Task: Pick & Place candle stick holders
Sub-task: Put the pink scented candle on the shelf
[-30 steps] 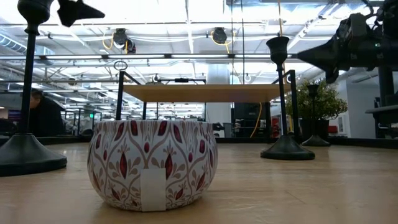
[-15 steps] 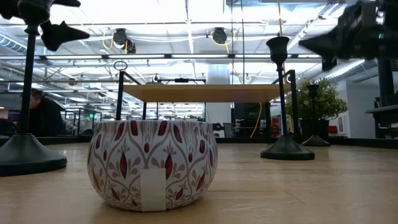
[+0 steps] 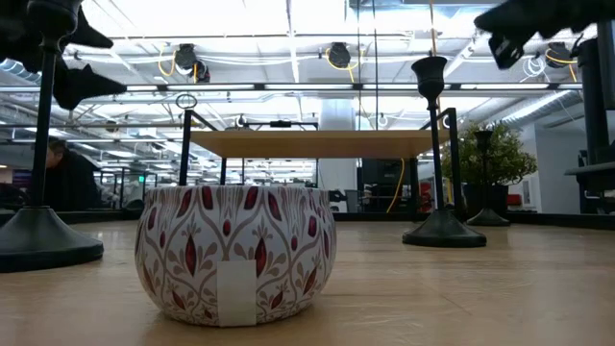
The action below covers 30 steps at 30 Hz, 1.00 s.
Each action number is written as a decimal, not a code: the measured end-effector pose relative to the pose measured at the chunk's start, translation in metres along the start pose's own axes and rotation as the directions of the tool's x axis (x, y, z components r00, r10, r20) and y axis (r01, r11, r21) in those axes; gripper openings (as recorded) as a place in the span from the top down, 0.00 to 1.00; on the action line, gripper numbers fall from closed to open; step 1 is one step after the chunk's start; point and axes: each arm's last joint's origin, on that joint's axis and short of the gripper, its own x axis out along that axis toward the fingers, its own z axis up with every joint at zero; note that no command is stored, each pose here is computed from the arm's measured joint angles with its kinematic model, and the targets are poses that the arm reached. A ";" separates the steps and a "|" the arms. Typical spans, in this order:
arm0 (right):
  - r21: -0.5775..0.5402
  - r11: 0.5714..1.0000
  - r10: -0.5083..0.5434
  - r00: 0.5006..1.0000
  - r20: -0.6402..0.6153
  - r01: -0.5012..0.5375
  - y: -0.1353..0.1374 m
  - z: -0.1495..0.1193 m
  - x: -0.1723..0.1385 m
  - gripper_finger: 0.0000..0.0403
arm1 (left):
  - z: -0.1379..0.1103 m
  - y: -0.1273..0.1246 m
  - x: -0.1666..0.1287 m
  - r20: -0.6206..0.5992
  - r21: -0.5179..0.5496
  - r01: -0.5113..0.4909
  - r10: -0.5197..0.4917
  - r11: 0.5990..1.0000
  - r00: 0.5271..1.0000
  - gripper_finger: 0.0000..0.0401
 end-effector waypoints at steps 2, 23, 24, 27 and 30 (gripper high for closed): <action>0.006 1.000 0.024 0.998 -0.049 -0.024 0.005 0.011 0.000 1.00 | -0.001 0.000 0.001 -0.001 0.001 -0.004 0.004 1.000 1.000 0.10; 0.097 0.988 0.150 0.832 -0.535 -0.116 0.068 0.062 0.059 1.00 | -0.006 0.002 0.004 -0.010 0.015 -0.025 0.025 1.000 1.000 0.10; 0.111 0.987 0.157 0.820 -0.551 -0.114 0.072 0.062 0.062 1.00 | -0.006 0.002 0.004 -0.010 0.014 -0.025 0.025 1.000 1.000 0.10; 0.168 0.982 0.175 0.781 -0.600 -0.090 0.082 0.060 0.067 1.00 | -0.006 0.002 0.004 -0.010 0.009 -0.025 0.026 1.000 1.000 0.10; 0.247 0.968 0.195 0.741 -0.643 -0.040 0.092 0.056 0.067 1.00 | -0.006 0.002 0.004 -0.010 0.002 -0.026 0.026 1.000 1.000 0.10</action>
